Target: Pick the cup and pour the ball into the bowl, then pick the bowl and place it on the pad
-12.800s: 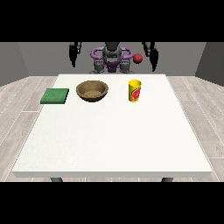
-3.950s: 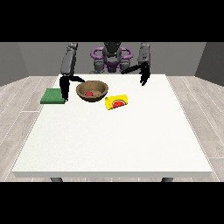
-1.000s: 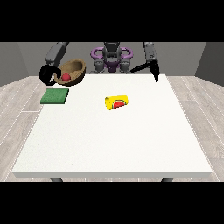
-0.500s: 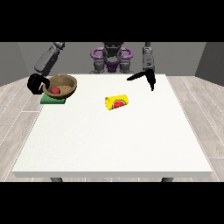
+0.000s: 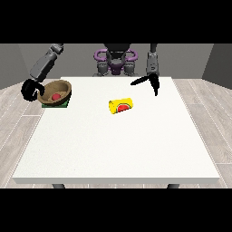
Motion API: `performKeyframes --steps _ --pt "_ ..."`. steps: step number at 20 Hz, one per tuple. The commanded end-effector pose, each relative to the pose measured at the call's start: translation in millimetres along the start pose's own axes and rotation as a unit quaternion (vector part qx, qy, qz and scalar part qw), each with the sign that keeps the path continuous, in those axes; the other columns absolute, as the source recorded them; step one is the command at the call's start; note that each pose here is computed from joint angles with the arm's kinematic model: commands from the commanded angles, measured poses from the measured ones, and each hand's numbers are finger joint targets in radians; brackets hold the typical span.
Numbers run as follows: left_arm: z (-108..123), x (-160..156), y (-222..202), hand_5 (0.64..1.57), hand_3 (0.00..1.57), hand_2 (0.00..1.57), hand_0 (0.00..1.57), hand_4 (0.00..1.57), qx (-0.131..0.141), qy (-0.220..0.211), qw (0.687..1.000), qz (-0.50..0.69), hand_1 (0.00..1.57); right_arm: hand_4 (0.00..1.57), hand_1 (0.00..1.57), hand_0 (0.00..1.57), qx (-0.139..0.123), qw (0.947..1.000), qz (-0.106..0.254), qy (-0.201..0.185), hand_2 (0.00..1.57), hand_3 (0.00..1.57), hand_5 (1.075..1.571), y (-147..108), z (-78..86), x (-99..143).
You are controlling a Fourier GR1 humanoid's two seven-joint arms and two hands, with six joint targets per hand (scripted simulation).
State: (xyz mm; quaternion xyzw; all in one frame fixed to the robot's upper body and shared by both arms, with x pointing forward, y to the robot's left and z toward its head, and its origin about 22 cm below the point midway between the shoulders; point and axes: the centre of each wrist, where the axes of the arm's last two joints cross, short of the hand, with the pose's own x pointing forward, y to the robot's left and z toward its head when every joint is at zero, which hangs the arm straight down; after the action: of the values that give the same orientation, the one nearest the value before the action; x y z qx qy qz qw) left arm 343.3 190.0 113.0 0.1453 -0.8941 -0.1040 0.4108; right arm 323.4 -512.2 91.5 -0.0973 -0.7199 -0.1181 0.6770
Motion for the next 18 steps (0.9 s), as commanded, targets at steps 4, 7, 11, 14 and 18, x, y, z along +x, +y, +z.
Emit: performKeyframes --steps 4,7,11,14,18 --pt "4.8 19.5 -0.4 1.563 0.00 0.00 0.00 0.00 -0.010 0.007 1.000 0.011 0.00 1.01 1.57 1.57 -0.016 0.9993 -0.031 0.016 1.57 0.21 1.571 5.2 -2.9 -7.5" --pt "3.5 24.4 8.6 1.566 0.00 0.00 0.00 0.00 -0.002 0.022 1.000 0.010 0.00 0.78 1.57 1.57 0.004 0.9989 -0.034 0.031 1.57 0.00 1.569 -16.4 -2.2 18.8" --pt "-2.2 18.5 13.6 1.566 0.00 0.00 0.00 0.00 0.001 0.020 1.000 0.020 0.00 0.74 1.57 1.57 -0.005 0.9987 -0.029 0.042 1.57 0.49 1.570 -6.9 -4.8 11.9" --pt "-4.0 29.8 20.0 1.566 0.00 0.00 0.00 0.00 0.003 -0.005 1.000 0.015 0.00 0.73 1.57 1.57 0.008 0.9994 -0.014 0.032 1.57 1.04 1.570 -5.0 -3.0 5.3" --pt "8.0 20.3 3.2 1.567 0.00 0.00 0.00 0.00 0.004 0.009 1.000 0.015 0.00 0.69 1.57 1.57 0.005 0.9984 0.014 0.055 1.57 1.01 1.567 9.2 -4.2 -8.3"
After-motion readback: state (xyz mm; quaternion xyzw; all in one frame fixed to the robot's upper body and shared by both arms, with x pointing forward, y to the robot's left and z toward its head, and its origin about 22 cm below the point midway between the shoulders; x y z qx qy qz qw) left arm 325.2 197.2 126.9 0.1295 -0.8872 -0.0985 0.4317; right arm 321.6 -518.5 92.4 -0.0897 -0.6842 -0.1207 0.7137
